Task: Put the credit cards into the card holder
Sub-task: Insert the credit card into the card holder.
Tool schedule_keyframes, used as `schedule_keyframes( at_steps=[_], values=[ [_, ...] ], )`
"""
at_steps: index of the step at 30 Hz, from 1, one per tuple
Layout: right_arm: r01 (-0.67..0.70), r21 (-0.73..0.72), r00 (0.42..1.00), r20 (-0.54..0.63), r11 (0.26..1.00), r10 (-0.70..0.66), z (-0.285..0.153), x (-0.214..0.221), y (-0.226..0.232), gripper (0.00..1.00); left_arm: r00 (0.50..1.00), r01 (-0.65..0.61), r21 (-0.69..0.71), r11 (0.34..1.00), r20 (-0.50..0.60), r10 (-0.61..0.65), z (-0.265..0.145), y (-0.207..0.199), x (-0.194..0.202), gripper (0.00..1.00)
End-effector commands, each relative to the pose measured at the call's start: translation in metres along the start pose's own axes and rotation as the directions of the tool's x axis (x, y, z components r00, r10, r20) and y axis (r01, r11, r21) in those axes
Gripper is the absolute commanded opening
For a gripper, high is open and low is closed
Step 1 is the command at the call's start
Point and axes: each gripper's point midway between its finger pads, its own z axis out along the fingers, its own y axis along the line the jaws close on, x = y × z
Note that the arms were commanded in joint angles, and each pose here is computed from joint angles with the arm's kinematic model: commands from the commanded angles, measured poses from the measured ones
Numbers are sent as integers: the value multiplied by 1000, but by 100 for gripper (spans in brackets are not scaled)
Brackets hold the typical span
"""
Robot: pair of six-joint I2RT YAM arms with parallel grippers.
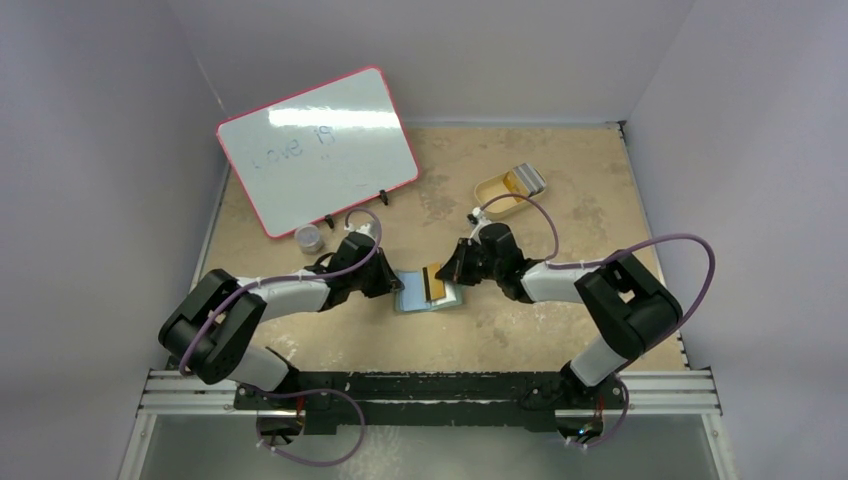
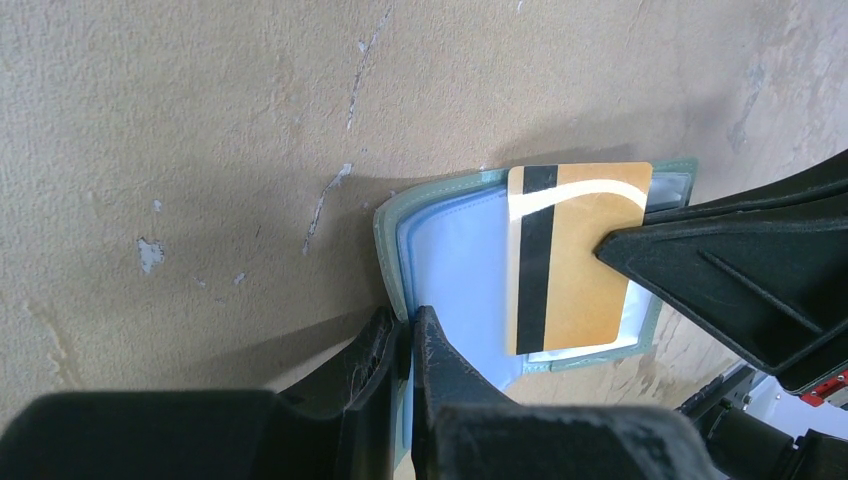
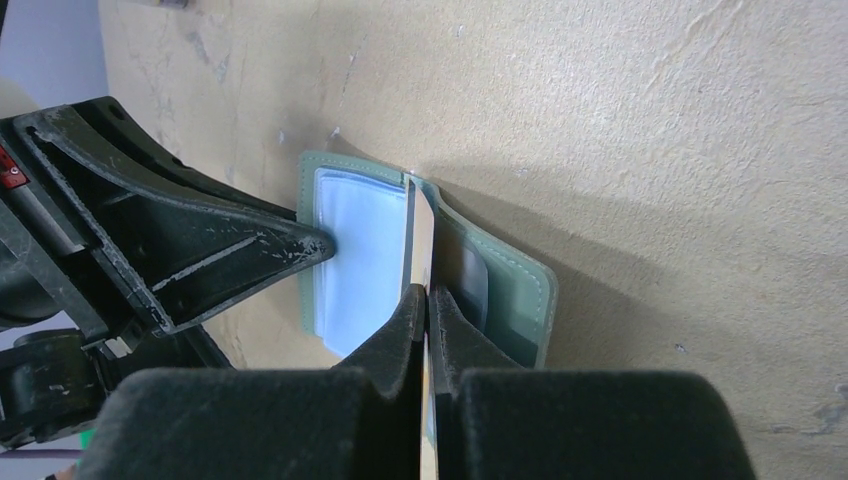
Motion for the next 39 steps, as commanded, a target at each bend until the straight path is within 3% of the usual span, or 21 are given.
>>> schedule_keyframes(
  at_steps=[1,21,39],
  values=[
    [-10,37,1000,3,999,10,0,6,-12,0,1000,15,-22,1000,17,-15,-1,6,-1,0],
    [-7,109,996,-92,994,18,0,32,-33,0,999,6,-34,999,38,-5,-2,4,-7,0],
    [26,186,995,-103,982,-7,-11,37,-36,0,999,16,-36,999,49,-15,-3,5,-9,0]
  ],
)
